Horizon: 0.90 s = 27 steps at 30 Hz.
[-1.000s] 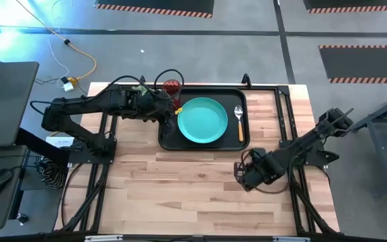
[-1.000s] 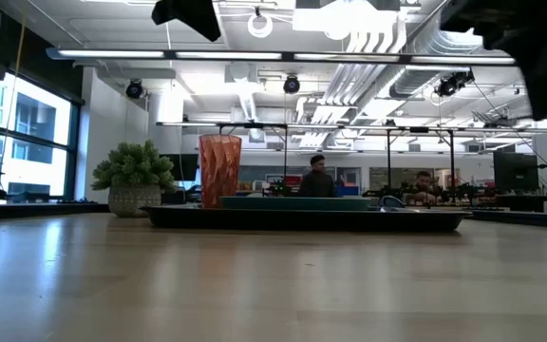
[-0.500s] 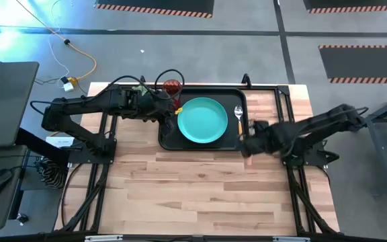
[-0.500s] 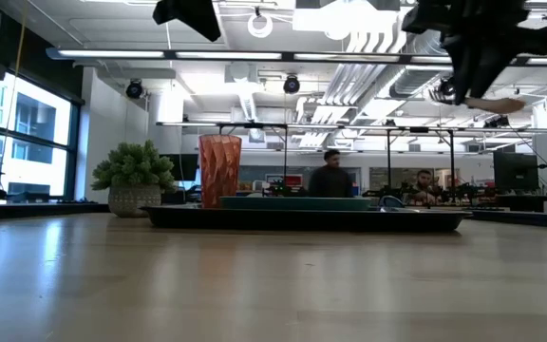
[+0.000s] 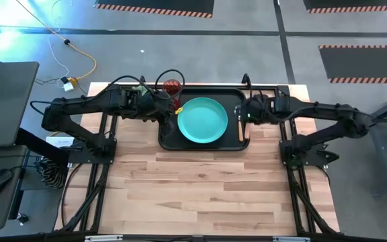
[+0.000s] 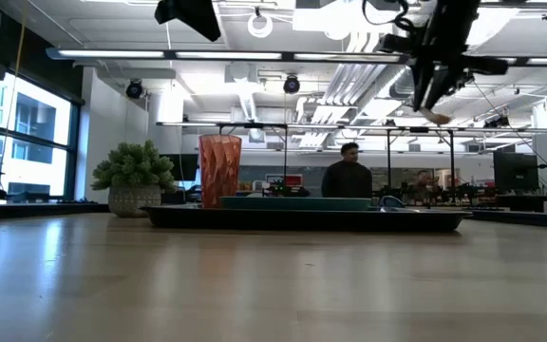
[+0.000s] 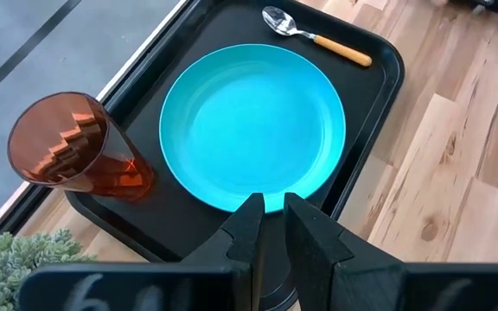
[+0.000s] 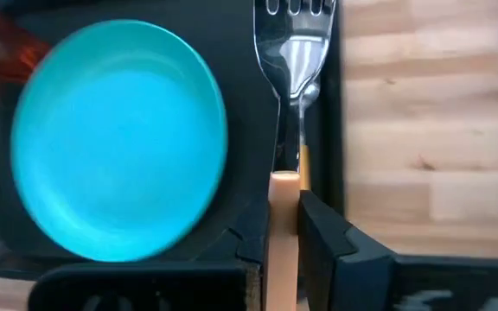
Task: Pick and place plate/cup/fork/spoon on tray
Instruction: Put the yellow fork on the black tray
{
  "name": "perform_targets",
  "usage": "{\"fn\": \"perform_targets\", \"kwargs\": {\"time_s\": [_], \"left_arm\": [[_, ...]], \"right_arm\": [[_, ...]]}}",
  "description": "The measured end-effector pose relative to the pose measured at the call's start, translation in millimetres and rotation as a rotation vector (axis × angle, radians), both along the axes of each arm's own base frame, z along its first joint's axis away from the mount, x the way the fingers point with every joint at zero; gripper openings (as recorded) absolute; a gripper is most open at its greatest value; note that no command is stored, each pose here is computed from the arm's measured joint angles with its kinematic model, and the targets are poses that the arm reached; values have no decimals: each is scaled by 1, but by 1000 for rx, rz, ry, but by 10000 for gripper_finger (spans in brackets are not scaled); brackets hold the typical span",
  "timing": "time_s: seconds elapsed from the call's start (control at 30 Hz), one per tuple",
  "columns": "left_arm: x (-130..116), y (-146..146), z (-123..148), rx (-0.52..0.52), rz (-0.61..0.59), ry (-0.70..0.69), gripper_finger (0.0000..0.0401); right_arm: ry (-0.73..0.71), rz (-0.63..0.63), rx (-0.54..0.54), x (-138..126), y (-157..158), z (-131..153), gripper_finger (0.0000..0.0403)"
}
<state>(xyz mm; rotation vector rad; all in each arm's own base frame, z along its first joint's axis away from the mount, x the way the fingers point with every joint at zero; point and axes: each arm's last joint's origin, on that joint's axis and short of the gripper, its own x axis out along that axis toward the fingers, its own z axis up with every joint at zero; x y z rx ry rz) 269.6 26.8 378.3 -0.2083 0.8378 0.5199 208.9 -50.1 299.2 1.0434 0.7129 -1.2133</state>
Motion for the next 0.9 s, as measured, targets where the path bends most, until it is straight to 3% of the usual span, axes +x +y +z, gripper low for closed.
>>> {"fn": "perform_targets", "kwargs": {"time_s": [0.53,0.9], "left_arm": [[0,0,0,2,-2,1,39],[0,0,0,1,-2,1,39]], "right_arm": [[-241,88,-144,3,-77,17,21],[-284,144,-177,-2,-94,23,21]]}}
